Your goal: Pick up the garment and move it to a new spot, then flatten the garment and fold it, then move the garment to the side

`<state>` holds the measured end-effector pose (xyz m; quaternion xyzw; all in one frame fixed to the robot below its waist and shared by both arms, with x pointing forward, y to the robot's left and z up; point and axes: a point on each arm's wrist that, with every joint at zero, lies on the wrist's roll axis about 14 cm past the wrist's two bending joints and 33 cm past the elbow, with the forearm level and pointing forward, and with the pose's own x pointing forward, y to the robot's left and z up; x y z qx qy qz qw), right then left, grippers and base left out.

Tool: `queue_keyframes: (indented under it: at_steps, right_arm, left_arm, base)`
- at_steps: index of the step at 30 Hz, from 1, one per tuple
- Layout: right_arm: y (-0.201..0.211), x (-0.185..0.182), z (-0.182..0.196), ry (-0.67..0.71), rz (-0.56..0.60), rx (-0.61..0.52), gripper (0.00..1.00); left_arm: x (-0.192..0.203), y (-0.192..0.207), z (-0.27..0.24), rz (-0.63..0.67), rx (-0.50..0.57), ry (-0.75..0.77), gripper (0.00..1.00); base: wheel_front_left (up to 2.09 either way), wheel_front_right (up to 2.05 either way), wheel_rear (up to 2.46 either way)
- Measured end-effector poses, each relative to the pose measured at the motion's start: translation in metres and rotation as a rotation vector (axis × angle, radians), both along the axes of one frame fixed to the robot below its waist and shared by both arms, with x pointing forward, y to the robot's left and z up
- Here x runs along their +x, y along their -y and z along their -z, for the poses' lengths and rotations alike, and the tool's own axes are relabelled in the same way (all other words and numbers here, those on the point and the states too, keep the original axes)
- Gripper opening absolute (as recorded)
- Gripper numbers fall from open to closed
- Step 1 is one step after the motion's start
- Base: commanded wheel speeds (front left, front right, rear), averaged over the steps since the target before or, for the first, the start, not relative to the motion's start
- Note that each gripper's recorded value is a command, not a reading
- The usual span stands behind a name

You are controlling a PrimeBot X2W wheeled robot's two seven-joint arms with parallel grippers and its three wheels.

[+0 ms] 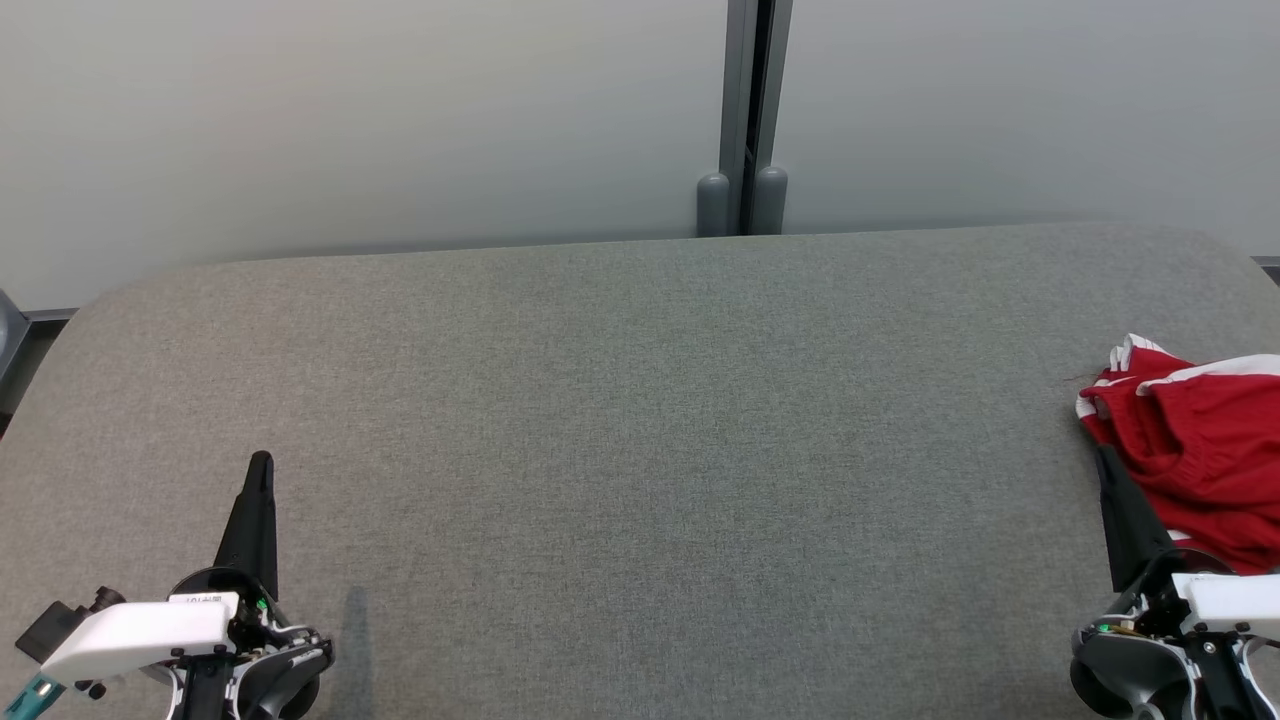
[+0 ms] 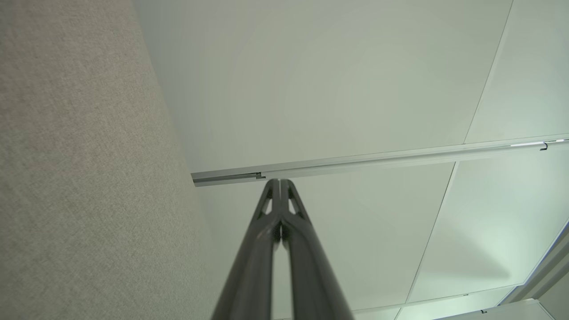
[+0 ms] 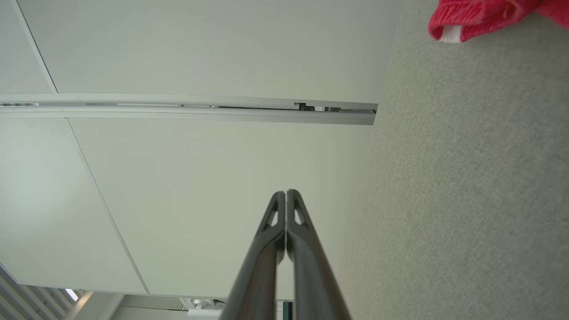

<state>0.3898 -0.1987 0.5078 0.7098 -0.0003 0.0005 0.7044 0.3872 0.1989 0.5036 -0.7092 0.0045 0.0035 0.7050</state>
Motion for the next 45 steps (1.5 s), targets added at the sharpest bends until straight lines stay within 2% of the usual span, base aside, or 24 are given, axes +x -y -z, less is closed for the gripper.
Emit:
queue_keyframes:
  at_steps: [45]
  right_arm:
    - [0.0,0.0,0.0,0.0,0.0,0.0,0.0]
  left_arm:
    - [0.0,0.0,0.0,0.0,0.0,0.0,0.0]
  base:
    - [0.0,0.0,0.0]
